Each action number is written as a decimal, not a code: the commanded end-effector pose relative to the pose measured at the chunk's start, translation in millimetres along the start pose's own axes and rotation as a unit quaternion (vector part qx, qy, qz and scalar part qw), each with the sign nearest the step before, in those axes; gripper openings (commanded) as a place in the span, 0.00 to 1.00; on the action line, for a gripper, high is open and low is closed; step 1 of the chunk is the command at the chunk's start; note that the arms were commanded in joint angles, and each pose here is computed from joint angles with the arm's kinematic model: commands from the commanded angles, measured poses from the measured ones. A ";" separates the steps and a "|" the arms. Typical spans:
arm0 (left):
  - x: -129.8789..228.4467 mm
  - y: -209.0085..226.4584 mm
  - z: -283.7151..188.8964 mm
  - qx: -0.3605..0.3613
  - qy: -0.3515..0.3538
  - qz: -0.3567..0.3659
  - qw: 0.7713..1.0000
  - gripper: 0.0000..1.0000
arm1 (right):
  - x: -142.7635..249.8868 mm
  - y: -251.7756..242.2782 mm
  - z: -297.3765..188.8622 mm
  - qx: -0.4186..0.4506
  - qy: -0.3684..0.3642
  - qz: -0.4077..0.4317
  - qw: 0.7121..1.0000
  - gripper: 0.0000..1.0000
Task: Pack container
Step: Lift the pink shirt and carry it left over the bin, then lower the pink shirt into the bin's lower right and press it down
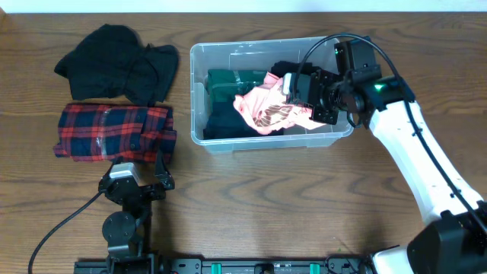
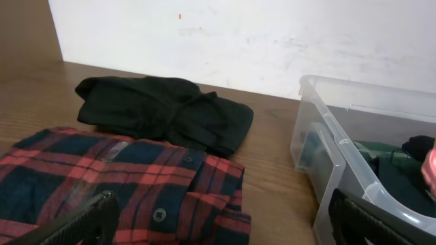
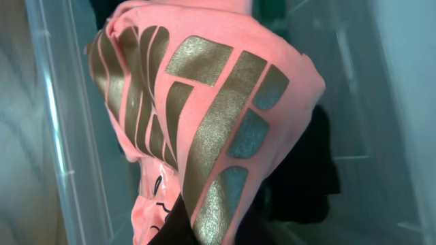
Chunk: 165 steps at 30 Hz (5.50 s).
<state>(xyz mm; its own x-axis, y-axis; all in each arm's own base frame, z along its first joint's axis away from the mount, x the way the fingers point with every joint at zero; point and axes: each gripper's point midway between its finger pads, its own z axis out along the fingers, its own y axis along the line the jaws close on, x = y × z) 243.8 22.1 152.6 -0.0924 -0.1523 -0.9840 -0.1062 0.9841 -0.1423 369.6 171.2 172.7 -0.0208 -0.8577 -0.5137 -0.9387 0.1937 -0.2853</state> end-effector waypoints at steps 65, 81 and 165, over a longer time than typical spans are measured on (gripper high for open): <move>15.2 4.9 0.9 -0.010 0.022 0.003 1.000 0.98 | 38.3 19.5 99.5 0.001 0.078 0.443 0.893 0.02; 15.2 4.9 0.9 -0.010 0.022 0.003 1.000 0.98 | 44.5 1.8 122.7 0.020 0.082 0.439 0.895 0.04; 15.2 4.9 0.9 -0.010 0.022 0.003 1.000 0.98 | 48.7 1.5 72.2 -0.003 0.071 0.525 0.848 0.22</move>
<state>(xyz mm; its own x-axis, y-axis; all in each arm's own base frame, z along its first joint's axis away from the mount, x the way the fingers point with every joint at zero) 243.8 22.1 152.5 -0.0924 -0.1527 -0.9840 -0.1063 0.9840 -0.1427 371.5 149.2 48.5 -0.9204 -0.2820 -0.2708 -0.3452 0.9114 0.2242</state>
